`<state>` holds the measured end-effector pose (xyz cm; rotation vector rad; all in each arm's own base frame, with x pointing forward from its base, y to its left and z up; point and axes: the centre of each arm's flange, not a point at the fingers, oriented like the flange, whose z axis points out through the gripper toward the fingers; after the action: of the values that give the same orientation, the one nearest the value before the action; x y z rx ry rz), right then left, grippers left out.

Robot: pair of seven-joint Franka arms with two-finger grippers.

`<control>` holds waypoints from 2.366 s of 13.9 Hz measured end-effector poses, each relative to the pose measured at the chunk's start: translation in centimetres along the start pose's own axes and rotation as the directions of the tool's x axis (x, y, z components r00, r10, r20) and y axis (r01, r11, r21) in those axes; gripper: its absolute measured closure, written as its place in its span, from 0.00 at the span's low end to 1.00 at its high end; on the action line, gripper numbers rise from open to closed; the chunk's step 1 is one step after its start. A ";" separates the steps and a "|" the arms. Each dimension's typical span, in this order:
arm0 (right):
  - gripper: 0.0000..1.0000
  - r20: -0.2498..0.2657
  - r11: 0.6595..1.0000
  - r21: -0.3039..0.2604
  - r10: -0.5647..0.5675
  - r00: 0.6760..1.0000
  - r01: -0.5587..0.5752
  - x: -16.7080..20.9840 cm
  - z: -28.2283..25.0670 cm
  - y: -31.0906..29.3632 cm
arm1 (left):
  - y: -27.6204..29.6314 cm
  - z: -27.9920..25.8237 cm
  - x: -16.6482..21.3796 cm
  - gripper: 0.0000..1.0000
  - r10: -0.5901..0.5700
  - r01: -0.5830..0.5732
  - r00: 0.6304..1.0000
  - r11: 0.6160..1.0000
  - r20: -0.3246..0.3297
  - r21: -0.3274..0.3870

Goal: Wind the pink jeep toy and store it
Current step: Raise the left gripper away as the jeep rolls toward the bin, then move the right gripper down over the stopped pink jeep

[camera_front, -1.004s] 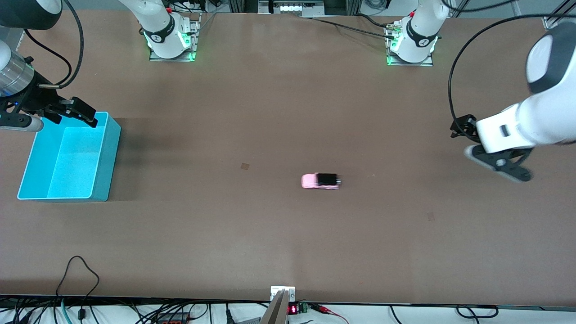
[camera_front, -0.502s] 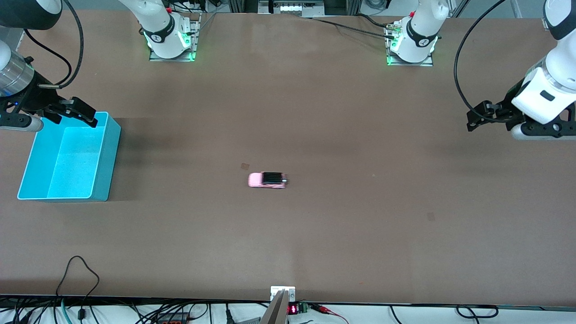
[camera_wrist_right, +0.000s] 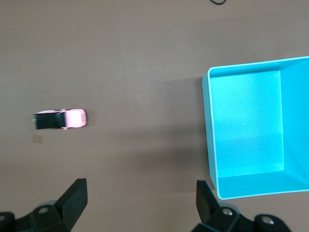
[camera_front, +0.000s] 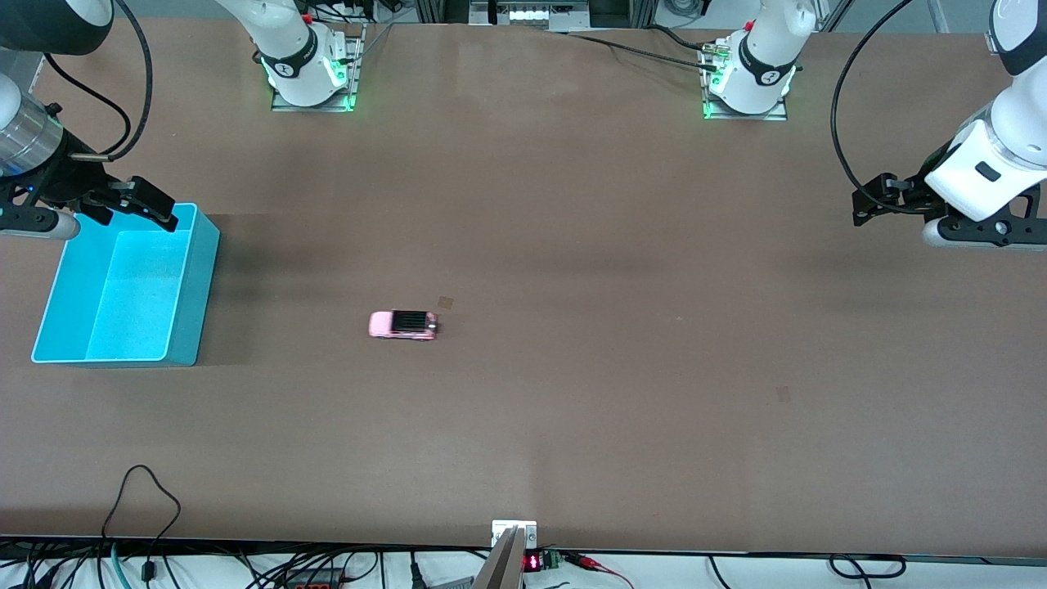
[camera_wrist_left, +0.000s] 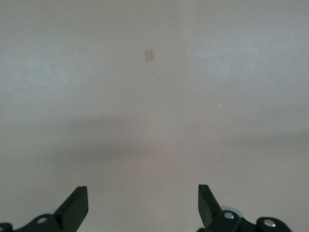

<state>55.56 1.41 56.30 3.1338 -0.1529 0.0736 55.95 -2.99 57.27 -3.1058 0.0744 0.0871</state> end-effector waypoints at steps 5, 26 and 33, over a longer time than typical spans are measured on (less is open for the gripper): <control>0.00 0.015 1.000 -0.001 -0.028 0.999 0.028 0.1 0.8 -0.4 | 0.2 -0.1 0.0 0.00 0.015 -0.015 1.000 1.000 0.002 0.000; 0.00 -0.002 0.188 0.042 -0.982 0.188 0.981 2.7 28.9 -7.1 | 0.6 -0.8 -0.2 0.00 0.126 -0.126 0.992 0.992 0.007 0.000; 0.00 -0.020 0.117 0.005 -0.993 0.117 0.993 1.8 34.5 -6.0 | 0.6 -0.8 -0.3 0.00 0.128 -0.128 0.992 0.992 0.012 0.000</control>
<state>59.49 6.98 21.93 2.4329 1.9596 0.0712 55.67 -3.62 58.02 -3.0970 0.2737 0.1094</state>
